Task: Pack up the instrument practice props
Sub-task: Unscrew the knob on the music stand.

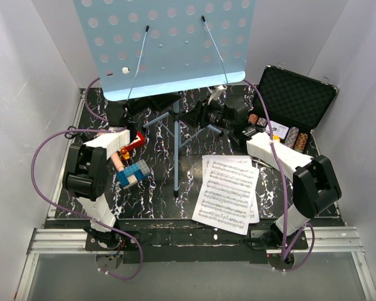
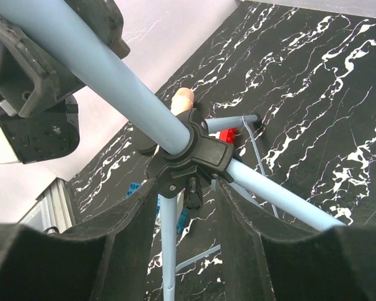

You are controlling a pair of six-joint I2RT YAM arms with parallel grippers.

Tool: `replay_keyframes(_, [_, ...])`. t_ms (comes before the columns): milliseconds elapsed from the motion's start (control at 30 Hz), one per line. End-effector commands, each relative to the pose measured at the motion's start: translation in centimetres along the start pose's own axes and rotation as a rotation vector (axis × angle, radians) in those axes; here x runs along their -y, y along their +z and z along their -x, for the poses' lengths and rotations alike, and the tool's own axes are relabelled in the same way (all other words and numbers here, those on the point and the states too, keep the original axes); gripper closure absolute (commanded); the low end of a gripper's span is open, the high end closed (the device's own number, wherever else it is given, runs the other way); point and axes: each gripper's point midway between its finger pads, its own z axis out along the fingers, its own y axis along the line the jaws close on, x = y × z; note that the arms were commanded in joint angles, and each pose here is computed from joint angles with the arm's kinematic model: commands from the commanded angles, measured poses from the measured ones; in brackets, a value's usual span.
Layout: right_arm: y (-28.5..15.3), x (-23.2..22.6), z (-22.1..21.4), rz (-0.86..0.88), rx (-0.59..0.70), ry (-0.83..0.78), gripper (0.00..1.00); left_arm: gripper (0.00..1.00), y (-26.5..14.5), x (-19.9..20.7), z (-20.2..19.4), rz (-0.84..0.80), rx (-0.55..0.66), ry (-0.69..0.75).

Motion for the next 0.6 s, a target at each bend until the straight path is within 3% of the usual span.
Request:
replay_keyframes(0, [-0.2, -0.9, 0.9, 0.036, 0.024, -0.041, 0.51, 1.00, -0.5, 1.3, -0.2, -0.006, -0.025, -0.115])
replay_keyframes(233, [0.0, -0.5, 0.4, 0.029, 0.007, -0.036, 0.72, 1.00, -0.4, 1.4, 0.0, -0.008, -0.020, -0.115])
replay_keyframes(400, [0.2, 0.5, 0.1, 0.002, 0.009, -0.088, 0.97, 1.00, -0.4, 1.3, 0.0, -0.005, -0.018, -0.117])
replay_keyframes(567, [0.7, 3.3, 0.4, -0.105, 0.034, -0.295, 0.99, 1.00, -0.3, 1.0, 0.2, 0.013, -0.005, -0.133])
